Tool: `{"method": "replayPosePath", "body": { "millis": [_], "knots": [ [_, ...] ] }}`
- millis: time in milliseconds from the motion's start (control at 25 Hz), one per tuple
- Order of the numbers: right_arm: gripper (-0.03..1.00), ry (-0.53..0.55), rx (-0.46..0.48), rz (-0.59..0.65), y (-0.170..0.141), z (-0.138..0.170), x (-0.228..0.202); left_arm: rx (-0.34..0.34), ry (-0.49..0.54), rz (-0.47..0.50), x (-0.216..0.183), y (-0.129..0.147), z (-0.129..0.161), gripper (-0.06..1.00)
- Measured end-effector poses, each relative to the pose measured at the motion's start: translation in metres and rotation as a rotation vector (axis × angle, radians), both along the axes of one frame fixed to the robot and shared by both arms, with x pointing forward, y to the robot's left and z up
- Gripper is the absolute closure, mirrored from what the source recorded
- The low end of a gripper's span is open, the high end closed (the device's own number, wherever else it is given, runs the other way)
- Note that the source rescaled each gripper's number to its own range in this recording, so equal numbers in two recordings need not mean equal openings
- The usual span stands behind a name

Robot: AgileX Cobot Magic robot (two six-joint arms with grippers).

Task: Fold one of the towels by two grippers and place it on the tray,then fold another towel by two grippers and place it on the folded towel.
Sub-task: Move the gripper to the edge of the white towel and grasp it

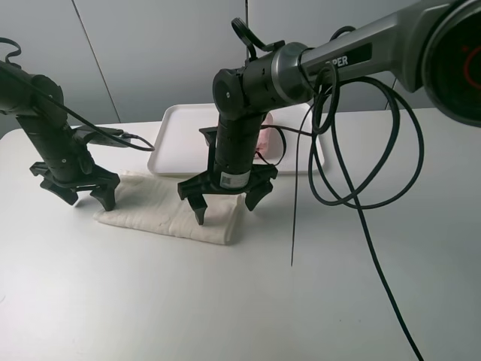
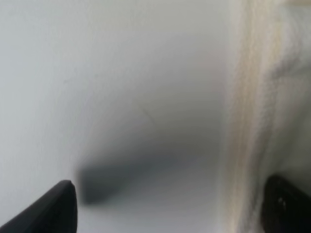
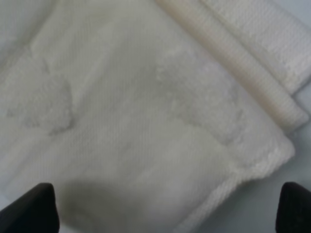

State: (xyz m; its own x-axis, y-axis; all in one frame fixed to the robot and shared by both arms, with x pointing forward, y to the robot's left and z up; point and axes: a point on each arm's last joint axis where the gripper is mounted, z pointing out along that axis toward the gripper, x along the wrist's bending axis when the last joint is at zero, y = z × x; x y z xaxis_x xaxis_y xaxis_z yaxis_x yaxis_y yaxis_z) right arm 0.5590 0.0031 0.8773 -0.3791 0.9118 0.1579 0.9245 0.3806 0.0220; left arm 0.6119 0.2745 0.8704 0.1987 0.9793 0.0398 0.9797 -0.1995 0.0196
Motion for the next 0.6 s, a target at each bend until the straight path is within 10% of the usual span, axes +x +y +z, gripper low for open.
{"method": "replayPosePath", "body": {
  "millis": [600],
  "knots": [
    [0.05,-0.021,-0.010,0.023,0.0002,-0.0098,0.0029,0.002,0.006,0.001,-0.0006,0.0002,0.0000,-0.03]
  ]
}}
